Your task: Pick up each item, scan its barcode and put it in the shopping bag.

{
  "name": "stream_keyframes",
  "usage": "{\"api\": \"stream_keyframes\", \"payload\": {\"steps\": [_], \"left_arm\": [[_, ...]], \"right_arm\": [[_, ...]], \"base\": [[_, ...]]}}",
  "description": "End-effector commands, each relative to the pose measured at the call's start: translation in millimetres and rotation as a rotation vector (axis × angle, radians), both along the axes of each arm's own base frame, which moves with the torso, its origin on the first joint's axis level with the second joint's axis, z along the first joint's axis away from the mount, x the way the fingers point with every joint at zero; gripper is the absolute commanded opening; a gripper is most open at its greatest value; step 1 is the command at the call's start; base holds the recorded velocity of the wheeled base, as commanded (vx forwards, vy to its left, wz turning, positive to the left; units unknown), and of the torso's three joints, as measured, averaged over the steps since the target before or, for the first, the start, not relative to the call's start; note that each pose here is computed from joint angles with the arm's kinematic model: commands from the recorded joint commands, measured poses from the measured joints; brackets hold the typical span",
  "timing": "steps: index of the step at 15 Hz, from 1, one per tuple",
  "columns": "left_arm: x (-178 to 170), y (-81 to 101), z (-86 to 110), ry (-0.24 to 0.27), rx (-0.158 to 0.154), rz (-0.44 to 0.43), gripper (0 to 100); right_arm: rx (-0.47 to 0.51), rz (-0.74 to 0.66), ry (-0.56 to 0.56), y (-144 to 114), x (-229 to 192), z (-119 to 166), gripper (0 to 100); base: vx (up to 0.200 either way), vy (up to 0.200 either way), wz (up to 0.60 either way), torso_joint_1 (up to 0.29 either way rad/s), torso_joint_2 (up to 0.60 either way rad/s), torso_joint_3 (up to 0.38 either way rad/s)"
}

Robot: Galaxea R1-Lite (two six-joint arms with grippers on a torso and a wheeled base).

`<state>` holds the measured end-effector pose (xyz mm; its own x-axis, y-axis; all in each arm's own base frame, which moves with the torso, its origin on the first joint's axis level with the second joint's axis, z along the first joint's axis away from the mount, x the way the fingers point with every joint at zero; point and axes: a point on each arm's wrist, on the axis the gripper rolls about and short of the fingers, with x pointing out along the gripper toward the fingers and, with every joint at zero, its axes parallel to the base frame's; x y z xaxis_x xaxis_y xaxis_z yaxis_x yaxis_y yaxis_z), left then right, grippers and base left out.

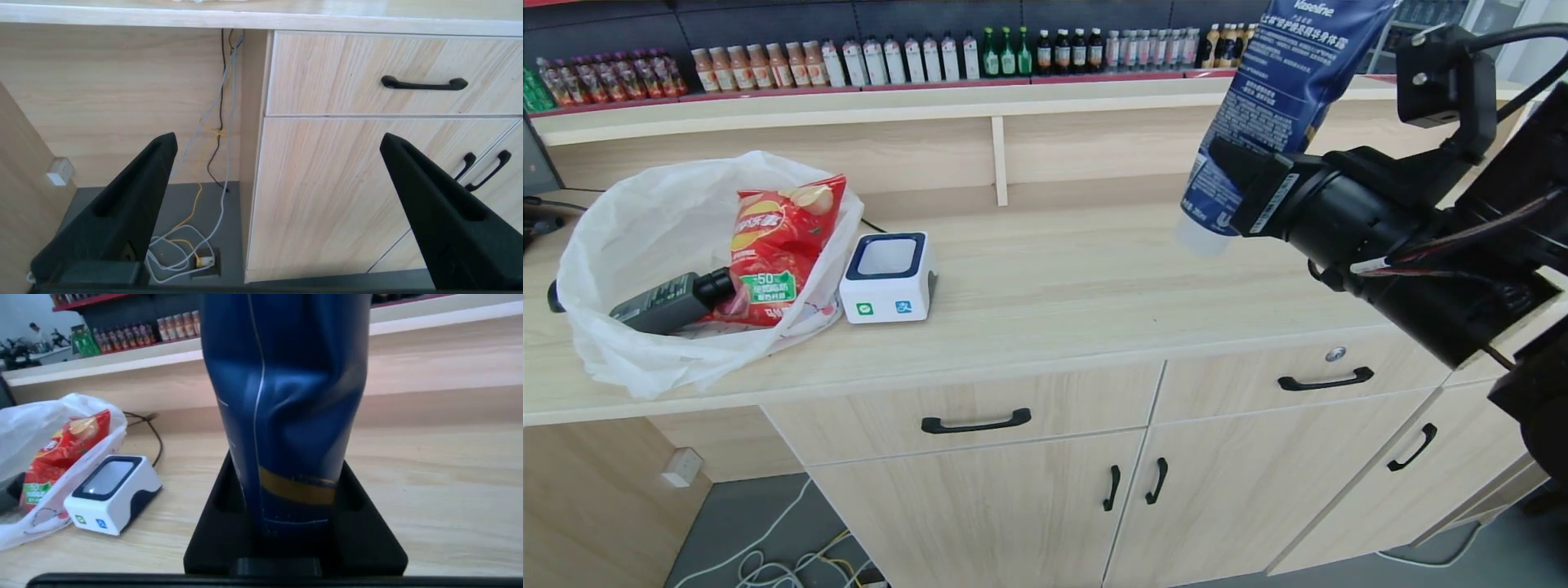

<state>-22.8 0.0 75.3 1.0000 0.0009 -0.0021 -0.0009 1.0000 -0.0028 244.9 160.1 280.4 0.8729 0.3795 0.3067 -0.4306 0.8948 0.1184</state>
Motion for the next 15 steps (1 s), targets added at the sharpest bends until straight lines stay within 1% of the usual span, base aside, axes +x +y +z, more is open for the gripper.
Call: {"api": "stream_keyframes", "payload": {"steps": [1, 5, 9, 11, 15], "left_arm": [[0.0, 0.0, 0.0, -0.001, 0.000, 0.001, 100], [0.0, 0.0, 0.0, -0.001, 0.000, 0.001, 100], [0.0, 0.0, 0.0, -0.001, 0.000, 0.001, 100], [0.0, 0.0, 0.0, -0.001, 0.000, 0.001, 100], [0.0, 0.0, 0.0, -0.001, 0.000, 0.001, 100]], "right_arm": [[0.007, 0.040, -0.001, 1.7, -16.6, 0.8, 0], [0.039, 0.129, 0.037, 16.0, -31.7, -8.2, 0], [0.092, 0.247, 0.118, 31.3, -49.0, -24.5, 0], [0.100, 0.276, 0.115, 34.7, -50.2, -27.5, 0], [0.115, 0.412, 0.108, 49.0, -56.9, -33.2, 0]], "base": [[0.000, 0.000, 0.00, 0.000, 0.00, 0.000], [0.000, 0.000, 0.00, 0.000, 0.00, 0.000], [0.000, 0.000, 0.00, 0.000, 0.00, 0.000], [0.000, 0.000, 0.00, 0.000, 0.00, 0.000], [0.000, 0.000, 0.00, 0.000, 0.00, 0.000]]}}
